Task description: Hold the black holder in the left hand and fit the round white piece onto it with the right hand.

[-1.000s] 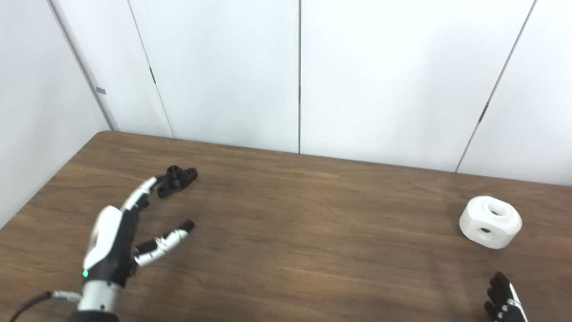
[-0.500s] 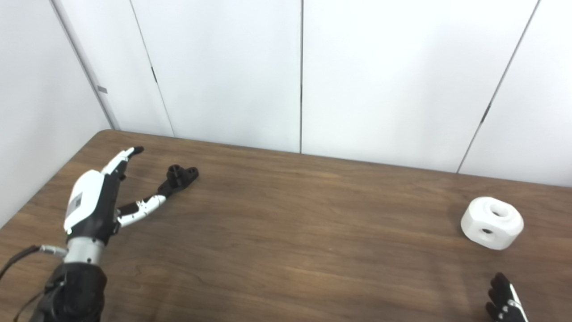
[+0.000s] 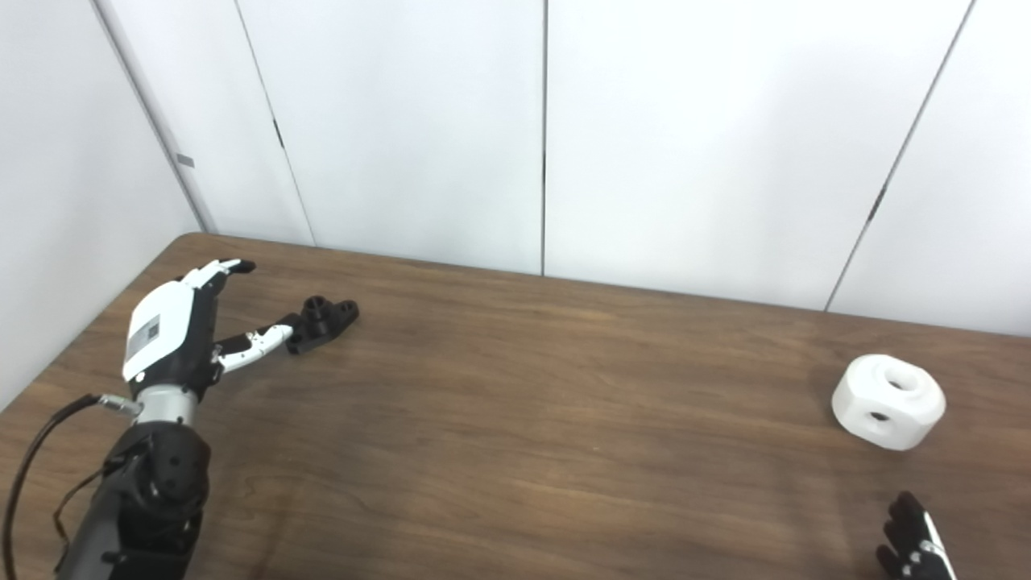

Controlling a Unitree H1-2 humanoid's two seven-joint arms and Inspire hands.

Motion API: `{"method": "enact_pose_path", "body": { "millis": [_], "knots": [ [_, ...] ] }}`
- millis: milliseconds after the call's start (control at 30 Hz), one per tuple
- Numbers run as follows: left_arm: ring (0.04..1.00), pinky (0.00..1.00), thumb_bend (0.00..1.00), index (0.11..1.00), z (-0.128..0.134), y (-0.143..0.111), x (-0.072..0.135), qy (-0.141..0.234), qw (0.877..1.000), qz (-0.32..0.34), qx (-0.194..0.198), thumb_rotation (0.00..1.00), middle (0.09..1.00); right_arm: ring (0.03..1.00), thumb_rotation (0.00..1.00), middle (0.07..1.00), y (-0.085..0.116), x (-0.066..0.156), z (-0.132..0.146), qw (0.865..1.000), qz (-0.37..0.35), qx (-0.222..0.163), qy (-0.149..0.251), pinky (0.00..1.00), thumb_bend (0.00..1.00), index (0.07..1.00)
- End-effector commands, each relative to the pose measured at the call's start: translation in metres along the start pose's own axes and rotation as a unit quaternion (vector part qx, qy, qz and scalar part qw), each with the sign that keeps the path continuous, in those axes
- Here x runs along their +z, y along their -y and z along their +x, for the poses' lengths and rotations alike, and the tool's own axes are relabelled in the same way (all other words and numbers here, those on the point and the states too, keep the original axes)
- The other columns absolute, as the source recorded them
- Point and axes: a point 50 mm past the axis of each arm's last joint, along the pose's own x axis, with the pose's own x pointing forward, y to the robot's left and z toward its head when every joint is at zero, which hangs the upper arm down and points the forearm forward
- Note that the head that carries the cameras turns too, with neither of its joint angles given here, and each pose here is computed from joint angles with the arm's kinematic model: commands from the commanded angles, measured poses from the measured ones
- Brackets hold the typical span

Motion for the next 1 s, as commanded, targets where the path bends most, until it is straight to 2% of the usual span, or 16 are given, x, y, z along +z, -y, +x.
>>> {"method": "enact_pose_path", "body": {
  "millis": [0,167,333,667,967],
  "knots": [
    [0.933,0.99,0.79,0.806,0.017,-0.014,0.009,0.019,0.999,0.016,0.038,0.42,0.906,1.000,1.00,1.000,0.004,0.007,-0.004,1.000,-0.008,0.005,0.009,0.97,0.51,0.997],
    [0.949,1.00,0.83,0.807,0.032,0.001,0.010,0.006,0.999,0.036,0.005,0.48,0.920,1.000,1.00,1.000,0.004,0.008,-0.005,1.000,-0.004,0.005,0.008,0.99,0.51,0.998],
    [0.947,0.99,0.87,0.806,0.040,0.012,0.011,-0.008,0.999,0.050,-0.009,0.52,0.920,1.000,1.00,1.000,0.004,0.009,-0.006,1.000,-0.008,0.003,0.008,0.99,0.52,0.996],
    [0.964,1.00,0.87,0.814,0.050,0.025,-0.001,-0.033,0.998,0.053,-0.025,0.50,0.927,0.996,1.00,0.996,0.006,0.010,-0.006,1.000,-0.011,0.000,0.010,0.96,0.52,0.993],
    [0.981,1.00,0.84,0.817,0.058,0.028,-0.012,-0.056,0.996,0.067,-0.034,0.46,0.937,1.000,1.00,0.998,0.006,0.010,-0.006,1.000,-0.002,0.001,0.011,0.98,0.52,0.995]
  ]
}}
